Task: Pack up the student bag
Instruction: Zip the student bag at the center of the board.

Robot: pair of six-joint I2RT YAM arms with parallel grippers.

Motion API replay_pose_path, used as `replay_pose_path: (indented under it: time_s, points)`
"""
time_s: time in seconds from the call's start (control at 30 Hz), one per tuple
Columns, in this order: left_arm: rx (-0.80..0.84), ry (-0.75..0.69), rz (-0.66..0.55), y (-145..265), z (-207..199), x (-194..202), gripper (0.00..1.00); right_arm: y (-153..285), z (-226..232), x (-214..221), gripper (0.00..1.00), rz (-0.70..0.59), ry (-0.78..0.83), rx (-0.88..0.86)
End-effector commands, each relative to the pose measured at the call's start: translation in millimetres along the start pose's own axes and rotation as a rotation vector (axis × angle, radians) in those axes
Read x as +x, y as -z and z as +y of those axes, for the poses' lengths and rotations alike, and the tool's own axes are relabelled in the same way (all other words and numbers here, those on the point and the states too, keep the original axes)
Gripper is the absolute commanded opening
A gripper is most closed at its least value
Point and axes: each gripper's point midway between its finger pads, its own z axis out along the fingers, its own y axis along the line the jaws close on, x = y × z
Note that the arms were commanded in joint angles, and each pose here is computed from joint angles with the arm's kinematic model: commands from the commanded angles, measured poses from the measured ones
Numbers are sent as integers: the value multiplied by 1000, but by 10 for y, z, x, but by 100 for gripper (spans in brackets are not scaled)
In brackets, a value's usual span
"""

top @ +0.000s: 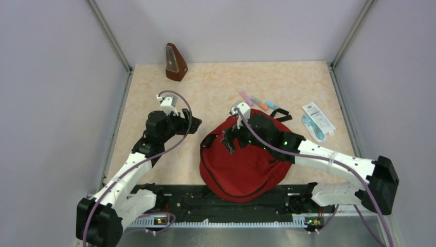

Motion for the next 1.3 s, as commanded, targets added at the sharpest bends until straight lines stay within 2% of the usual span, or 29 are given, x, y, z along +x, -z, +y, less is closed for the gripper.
replay_pose_path:
  time_s: [0.0, 0.17, 0.47, 0.53, 0.57, 0.63, 0.73, 0.87, 1.03, 1.27]
  points:
    - [-19, 174, 218, 287, -51, 548, 78, -115, -410, 163, 88, 90, -88, 96]
    - [86, 305, 301, 528, -362, 884, 81, -259, -643, 211, 86, 107, -130, 141]
    - [104, 390, 368, 586, -408, 1260, 83, -478, -16, -28, 76, -8, -83, -249]
    - [88, 392, 398, 587, -381, 1358, 73, -516, 133, -28, 73, -36, -47, -350]
    - [76, 390, 409, 592, -363, 1401, 65, -538, 183, -15, 72, -44, -24, -390]
    - [58, 382, 416, 598, -335, 1458, 42, -590, 271, 27, 69, -51, 24, -458]
    - [54, 379, 416, 614, -319, 1511, 16, -708, 334, 85, 63, -38, 57, -514]
    - [63, 377, 404, 629, -304, 1555, 0, -886, 448, 295, 56, 37, 80, -567]
    - [61, 369, 383, 644, -263, 1589, 0, -1096, 503, 574, 50, 117, 139, -538]
    - [70, 352, 377, 654, -271, 1572, 0, -1229, 439, 583, 48, 110, 167, -494]
